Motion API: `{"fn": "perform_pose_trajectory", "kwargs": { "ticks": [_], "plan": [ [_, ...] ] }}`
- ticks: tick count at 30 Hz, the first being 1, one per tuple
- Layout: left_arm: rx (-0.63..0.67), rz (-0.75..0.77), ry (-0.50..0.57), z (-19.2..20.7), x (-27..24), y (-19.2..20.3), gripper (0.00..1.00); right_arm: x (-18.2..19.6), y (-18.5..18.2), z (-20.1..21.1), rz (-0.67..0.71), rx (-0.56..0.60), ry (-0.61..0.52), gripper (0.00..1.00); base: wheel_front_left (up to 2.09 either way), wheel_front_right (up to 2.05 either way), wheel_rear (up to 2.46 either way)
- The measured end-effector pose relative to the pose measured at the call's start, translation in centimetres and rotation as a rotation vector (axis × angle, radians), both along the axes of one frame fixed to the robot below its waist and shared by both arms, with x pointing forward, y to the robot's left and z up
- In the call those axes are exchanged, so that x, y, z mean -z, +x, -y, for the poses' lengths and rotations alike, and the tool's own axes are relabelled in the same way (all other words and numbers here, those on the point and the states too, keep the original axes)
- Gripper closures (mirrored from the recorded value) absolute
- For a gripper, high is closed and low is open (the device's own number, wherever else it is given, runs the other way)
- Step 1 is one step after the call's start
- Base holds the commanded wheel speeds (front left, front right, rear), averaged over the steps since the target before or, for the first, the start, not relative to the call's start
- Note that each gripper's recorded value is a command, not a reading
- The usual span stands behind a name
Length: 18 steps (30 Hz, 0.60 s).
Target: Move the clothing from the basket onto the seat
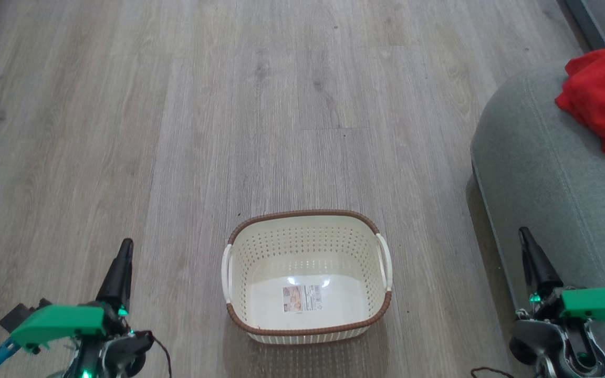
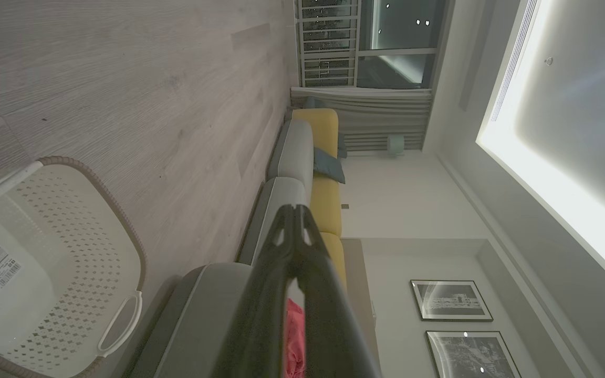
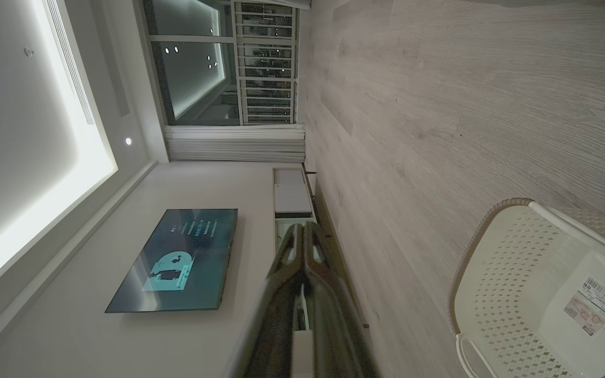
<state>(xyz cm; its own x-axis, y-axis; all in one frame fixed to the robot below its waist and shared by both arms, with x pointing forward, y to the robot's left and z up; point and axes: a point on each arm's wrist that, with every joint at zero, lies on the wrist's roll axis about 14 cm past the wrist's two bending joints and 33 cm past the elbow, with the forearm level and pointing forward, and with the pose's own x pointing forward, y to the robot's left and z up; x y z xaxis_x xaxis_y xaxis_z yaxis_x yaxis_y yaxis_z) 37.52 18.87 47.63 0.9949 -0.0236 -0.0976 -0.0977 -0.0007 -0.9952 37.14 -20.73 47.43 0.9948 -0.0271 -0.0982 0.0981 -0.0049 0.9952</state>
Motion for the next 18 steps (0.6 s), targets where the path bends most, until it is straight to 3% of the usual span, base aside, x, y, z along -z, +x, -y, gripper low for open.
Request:
{"fn": "perform_pose_trajectory", "kwargs": {
  "ticks": [18],
  "plan": [
    [0.0, 0.0, 0.0, 0.0, -0.01, 0.0, 1.0, 0.0, 0.0, 0.01, 0.0, 0.0, 0.0, 1.0, 0.0, 0.0, 0.0]
  ]
}}
